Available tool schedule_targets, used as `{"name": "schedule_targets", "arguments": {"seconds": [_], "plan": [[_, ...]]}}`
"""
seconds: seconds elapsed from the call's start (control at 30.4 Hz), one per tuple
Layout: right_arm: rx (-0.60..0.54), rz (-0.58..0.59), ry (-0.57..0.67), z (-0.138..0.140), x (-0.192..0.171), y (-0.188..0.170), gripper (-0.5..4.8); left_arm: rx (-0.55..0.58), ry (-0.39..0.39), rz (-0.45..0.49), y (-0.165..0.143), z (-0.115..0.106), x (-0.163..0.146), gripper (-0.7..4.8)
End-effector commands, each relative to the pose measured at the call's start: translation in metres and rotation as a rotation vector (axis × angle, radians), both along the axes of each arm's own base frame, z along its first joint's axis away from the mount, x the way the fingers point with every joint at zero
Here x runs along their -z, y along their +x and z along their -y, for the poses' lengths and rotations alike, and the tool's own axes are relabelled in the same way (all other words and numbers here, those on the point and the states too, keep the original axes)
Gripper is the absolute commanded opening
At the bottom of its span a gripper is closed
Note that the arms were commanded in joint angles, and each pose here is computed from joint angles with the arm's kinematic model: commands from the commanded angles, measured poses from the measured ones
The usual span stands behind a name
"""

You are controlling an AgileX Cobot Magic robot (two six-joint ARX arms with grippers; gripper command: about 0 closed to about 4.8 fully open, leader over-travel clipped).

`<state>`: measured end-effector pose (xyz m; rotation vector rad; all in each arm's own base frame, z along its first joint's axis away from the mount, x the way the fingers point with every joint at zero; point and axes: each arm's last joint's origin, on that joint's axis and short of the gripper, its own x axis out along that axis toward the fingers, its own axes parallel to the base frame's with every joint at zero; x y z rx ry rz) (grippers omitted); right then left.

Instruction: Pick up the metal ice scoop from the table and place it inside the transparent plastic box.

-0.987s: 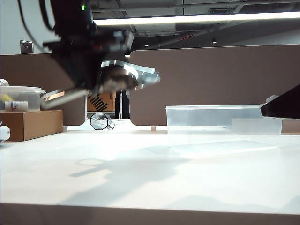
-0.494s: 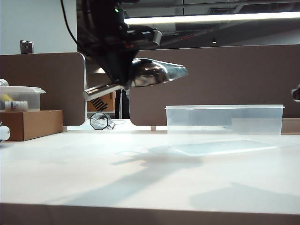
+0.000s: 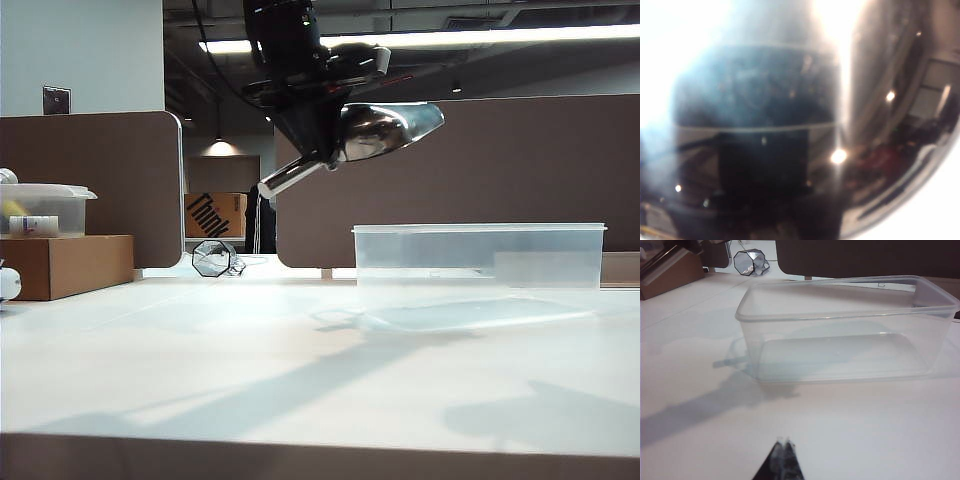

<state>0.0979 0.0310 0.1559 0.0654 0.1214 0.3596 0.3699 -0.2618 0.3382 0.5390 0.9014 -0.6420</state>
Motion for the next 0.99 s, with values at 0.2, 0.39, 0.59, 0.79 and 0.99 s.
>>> {"name": "schedule_targets", "arguments": {"seconds": [0.2,0.39,0.59,0.79,0.99], "plan": [[0.010,0.033,0.007,0.001,-0.003,-0.001,-0.01,0.079,-0.150,0.098,0.006,0.030,-0.001,-0.05],[0.031,0.034,0.007,0.003,-0.003,0.000,-0.01,0.109,-0.243,0.142,0.011,0.045,0.002,-0.05],[0.072,0.034,0.006,0.007,-0.003,0.001,-0.01,0.154,-0.372,0.210,0.017,0.058,-0.001,-0.05],[0.072,0.034,0.006,0.007,-0.003,0.001,-0.01,0.167,-0.356,0.162,0.025,0.068,0.025,-0.05],[0.072,0.034,0.006,0.007,-0.003,0.001,-0.01,0.166,-0.351,0.154,0.030,0.072,0.037,-0.05]]}}
